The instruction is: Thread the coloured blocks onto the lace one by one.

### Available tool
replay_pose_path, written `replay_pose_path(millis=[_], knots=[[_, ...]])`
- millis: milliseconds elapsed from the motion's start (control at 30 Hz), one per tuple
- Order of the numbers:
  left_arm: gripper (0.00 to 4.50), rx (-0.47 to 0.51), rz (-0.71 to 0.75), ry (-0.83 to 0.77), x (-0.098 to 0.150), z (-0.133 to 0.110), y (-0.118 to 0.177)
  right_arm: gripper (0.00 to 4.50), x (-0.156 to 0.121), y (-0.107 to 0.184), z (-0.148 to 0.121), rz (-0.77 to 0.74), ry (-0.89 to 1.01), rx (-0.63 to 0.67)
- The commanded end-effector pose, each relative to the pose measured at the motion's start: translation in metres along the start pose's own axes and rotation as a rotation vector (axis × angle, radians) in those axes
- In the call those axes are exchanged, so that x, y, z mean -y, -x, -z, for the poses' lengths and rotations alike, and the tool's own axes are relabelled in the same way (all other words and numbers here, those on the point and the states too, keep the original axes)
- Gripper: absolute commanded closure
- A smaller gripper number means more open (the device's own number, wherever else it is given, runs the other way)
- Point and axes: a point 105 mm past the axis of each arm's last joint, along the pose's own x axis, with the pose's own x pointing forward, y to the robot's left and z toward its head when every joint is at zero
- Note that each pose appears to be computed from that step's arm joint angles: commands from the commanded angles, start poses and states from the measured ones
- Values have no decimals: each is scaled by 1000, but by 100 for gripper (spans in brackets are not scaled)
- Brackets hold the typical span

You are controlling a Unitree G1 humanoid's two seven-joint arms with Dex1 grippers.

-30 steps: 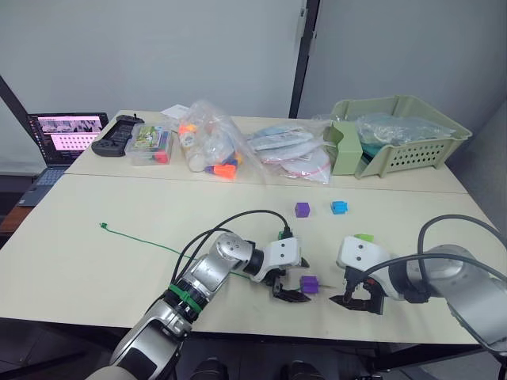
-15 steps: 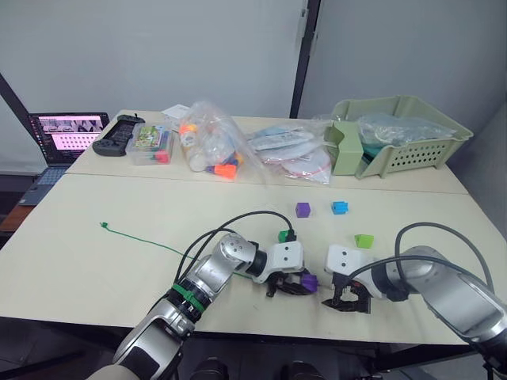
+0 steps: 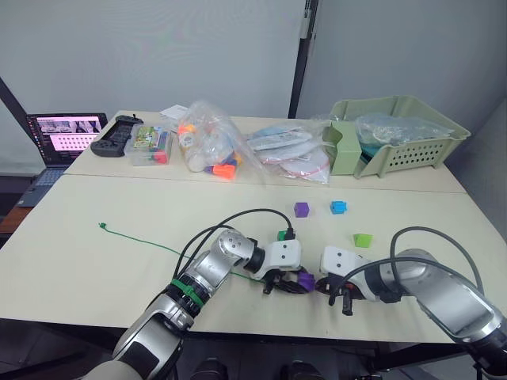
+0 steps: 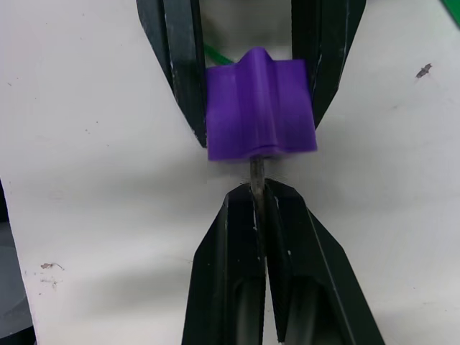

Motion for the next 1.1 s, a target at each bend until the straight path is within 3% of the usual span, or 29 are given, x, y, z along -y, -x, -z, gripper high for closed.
replay_pose_path(millis=[33, 367, 500, 633, 767, 1100], knots=[[313, 44, 1, -15, -4, -9, 21, 450, 7, 7, 9, 30, -28, -31], [313, -65, -149, 53, -7, 32, 106, 450, 13, 12, 8, -23, 15, -49], [313, -73, -237, 116, -3, 46, 171, 450, 18, 12, 4, -44, 44, -45], [313, -211, -310, 158, 6, 72, 225, 450, 20, 7, -5, -57, 61, -18], [313, -268, -383, 259, 20, 93, 265, 450, 22, 1, -12, -69, 80, 0], [313, -357, -593, 404, 46, 126, 321, 450, 23, -6, -22, -90, 111, 24]])
